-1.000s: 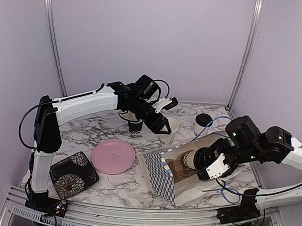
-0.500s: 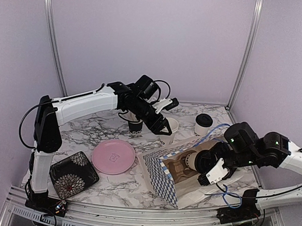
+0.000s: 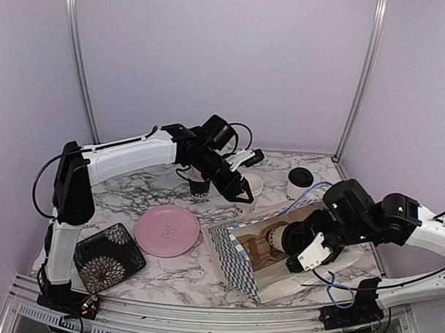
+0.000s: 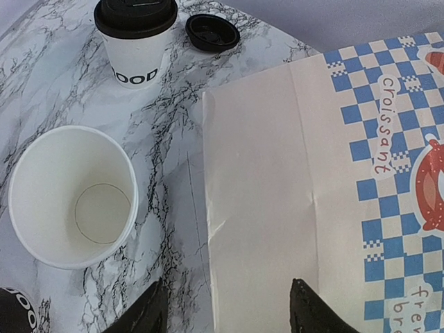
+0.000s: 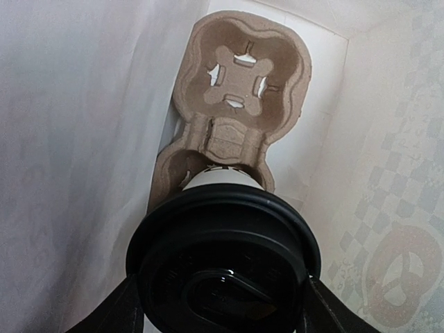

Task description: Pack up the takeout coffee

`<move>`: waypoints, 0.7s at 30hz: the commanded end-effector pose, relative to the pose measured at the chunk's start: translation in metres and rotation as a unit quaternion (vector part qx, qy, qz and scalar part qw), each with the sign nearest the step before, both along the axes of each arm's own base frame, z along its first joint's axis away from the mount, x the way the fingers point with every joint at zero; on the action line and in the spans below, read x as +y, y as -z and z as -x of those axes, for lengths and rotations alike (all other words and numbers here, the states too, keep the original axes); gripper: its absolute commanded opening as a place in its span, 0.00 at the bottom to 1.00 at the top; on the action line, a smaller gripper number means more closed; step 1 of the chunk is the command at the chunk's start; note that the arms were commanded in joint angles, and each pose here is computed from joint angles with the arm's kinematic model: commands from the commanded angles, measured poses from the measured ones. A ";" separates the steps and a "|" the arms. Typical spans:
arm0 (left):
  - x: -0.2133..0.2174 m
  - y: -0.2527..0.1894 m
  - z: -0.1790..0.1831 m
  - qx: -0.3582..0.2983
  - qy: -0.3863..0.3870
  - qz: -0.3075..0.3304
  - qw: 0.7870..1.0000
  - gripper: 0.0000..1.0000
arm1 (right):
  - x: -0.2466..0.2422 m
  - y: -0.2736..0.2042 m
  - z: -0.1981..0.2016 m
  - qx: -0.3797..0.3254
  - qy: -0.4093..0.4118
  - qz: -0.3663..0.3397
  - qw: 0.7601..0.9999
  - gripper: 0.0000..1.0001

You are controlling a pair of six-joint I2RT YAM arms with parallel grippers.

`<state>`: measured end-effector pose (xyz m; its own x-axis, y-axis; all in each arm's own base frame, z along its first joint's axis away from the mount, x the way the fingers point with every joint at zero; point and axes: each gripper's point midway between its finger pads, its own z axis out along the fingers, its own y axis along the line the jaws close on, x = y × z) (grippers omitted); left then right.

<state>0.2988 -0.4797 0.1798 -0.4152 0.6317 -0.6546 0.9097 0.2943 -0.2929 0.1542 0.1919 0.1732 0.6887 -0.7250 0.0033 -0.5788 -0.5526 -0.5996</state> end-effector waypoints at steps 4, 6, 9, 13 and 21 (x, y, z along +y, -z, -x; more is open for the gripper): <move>0.000 0.005 0.003 0.004 0.012 -0.004 1.000 0.61 | 0.007 -0.004 -0.001 0.002 0.003 -0.012 1.000 0.50; 0.000 0.006 0.003 0.005 0.012 -0.004 1.000 0.61 | 0.007 -0.002 -0.003 -0.001 0.006 -0.010 1.000 0.50; 0.000 0.008 0.003 0.005 0.012 -0.006 1.000 0.61 | 0.007 -0.001 -0.008 -0.013 0.013 -0.012 1.000 0.49; 0.001 0.009 0.003 0.006 0.012 -0.007 1.000 0.61 | 0.007 0.002 -0.009 -0.018 0.011 -0.008 1.000 0.49; 0.002 0.011 0.002 0.007 0.011 -0.010 1.000 0.60 | 0.011 0.006 -0.011 -0.007 0.017 -0.004 1.000 0.49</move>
